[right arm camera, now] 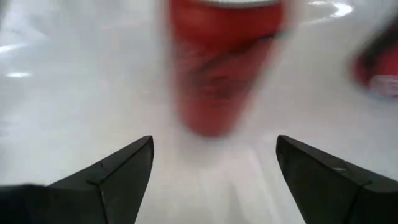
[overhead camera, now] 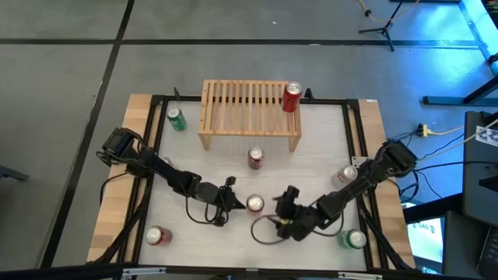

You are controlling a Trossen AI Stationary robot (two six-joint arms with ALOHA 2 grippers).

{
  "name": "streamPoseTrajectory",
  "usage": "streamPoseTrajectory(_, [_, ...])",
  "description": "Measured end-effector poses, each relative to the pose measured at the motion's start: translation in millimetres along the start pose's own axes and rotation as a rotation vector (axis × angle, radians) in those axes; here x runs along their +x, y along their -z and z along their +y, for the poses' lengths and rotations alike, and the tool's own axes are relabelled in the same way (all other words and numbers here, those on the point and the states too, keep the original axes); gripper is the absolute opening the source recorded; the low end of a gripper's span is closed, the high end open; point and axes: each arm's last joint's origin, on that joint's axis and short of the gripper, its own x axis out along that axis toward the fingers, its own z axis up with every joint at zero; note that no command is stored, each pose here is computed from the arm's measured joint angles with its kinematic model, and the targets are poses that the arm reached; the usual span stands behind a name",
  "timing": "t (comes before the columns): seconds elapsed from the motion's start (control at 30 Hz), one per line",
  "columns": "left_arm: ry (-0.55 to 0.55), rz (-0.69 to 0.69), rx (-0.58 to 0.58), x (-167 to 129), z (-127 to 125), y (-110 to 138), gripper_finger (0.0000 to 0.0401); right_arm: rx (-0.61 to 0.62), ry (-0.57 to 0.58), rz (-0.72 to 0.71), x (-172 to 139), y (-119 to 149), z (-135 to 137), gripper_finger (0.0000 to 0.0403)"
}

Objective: Place canned beverage on shelf
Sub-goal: Put the red soda can on the shelf

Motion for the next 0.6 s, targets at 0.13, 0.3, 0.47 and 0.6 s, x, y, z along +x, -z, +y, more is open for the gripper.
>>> streamPoseTrajectory(0.13, [-0.067,-0.002,0.001,-0.1,2.0,0.4,0.0003,0.003,0.032,-0.099,10.6,8.4,11.8,0.0335])
streamPoseTrajectory(0.3, [-0.076,-0.024,-0.006,0.2,4.0,-2.0,0.0003,0.031,0.121,-0.185,33.9,19.4,13.8,0.0335])
streamPoseTrajectory(0.47, [-0.073,-0.024,-0.012,0.8,7.2,-2.5,0.0003,0.065,0.156,-0.287,44.3,17.8,16.1,0.0335])
streamPoseTrajectory(0.6, [-0.065,-0.032,-0.019,1.1,8.7,-3.4,0.0003,0.084,0.215,-0.345,45.5,11.5,13.0,0.0335])
